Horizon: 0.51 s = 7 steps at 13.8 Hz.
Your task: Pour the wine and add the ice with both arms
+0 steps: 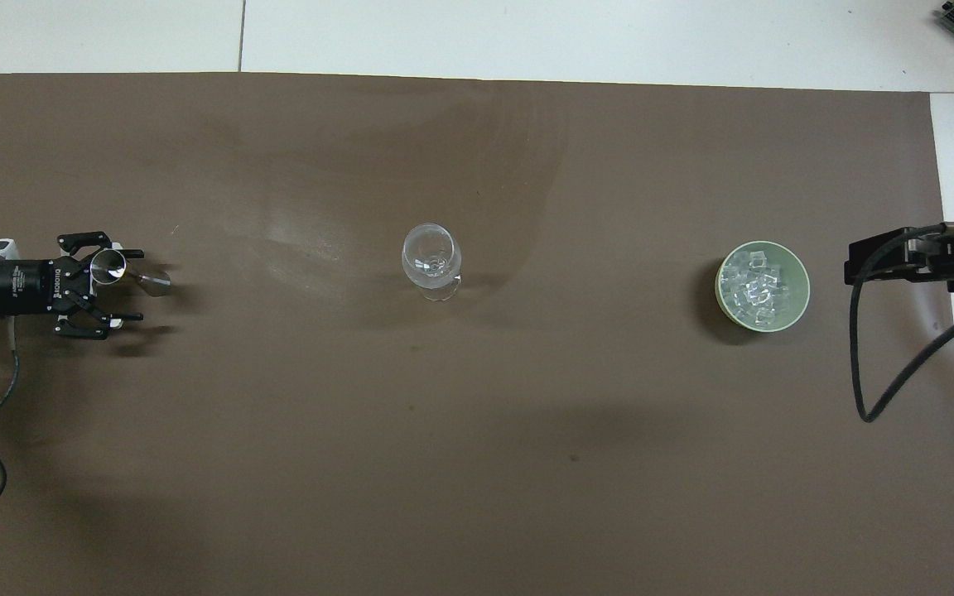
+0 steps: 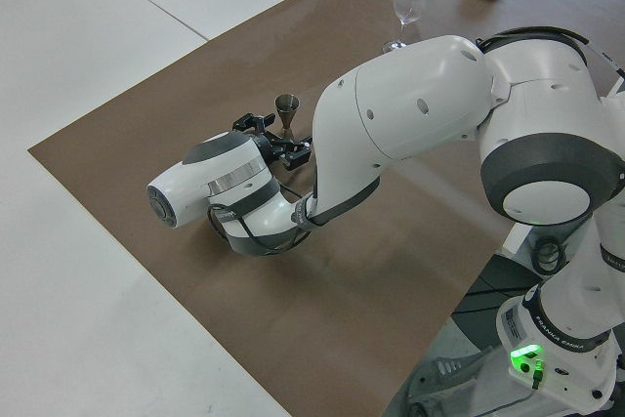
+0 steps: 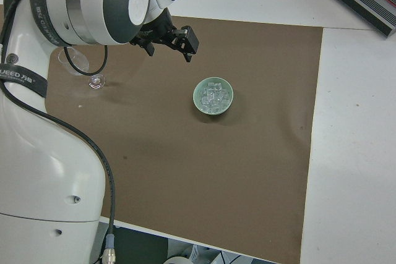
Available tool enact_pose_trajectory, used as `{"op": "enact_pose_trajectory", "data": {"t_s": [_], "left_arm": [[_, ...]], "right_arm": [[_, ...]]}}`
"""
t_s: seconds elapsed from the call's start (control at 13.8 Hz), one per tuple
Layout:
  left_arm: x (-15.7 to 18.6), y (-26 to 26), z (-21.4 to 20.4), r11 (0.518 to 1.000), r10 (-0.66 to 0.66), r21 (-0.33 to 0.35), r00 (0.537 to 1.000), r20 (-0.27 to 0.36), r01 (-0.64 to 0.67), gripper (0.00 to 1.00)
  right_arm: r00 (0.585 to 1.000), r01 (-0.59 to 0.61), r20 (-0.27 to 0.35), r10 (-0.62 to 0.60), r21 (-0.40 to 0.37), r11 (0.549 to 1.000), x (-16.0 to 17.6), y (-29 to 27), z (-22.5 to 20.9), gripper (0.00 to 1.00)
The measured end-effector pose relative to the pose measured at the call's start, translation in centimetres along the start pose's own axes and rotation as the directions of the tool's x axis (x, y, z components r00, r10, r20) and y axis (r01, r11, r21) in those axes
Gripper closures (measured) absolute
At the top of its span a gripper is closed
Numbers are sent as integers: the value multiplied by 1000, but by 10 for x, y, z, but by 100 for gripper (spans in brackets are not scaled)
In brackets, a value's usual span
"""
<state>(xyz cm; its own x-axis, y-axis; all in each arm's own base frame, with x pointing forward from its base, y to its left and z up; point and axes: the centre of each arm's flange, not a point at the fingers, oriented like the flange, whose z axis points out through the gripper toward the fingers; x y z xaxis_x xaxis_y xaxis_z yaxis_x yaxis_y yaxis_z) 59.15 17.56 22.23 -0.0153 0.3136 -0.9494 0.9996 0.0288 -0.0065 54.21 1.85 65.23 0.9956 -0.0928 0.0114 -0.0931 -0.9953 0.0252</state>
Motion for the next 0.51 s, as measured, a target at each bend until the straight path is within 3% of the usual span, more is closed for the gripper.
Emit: {"op": "enact_pose_trajectory", "data": {"t_s": [0.14, 0.51], "left_arm": [[3, -1, 1, 1000, 3, 2, 1000, 3, -3, 1], [4, 0, 2, 1000, 13, -2, 1000, 7, -13, 14]], "right_arm": [[1000, 0, 0, 0, 0, 1000, 0, 0, 0, 0], [1000, 0, 0, 0, 0, 1000, 0, 0, 0, 0]]}}
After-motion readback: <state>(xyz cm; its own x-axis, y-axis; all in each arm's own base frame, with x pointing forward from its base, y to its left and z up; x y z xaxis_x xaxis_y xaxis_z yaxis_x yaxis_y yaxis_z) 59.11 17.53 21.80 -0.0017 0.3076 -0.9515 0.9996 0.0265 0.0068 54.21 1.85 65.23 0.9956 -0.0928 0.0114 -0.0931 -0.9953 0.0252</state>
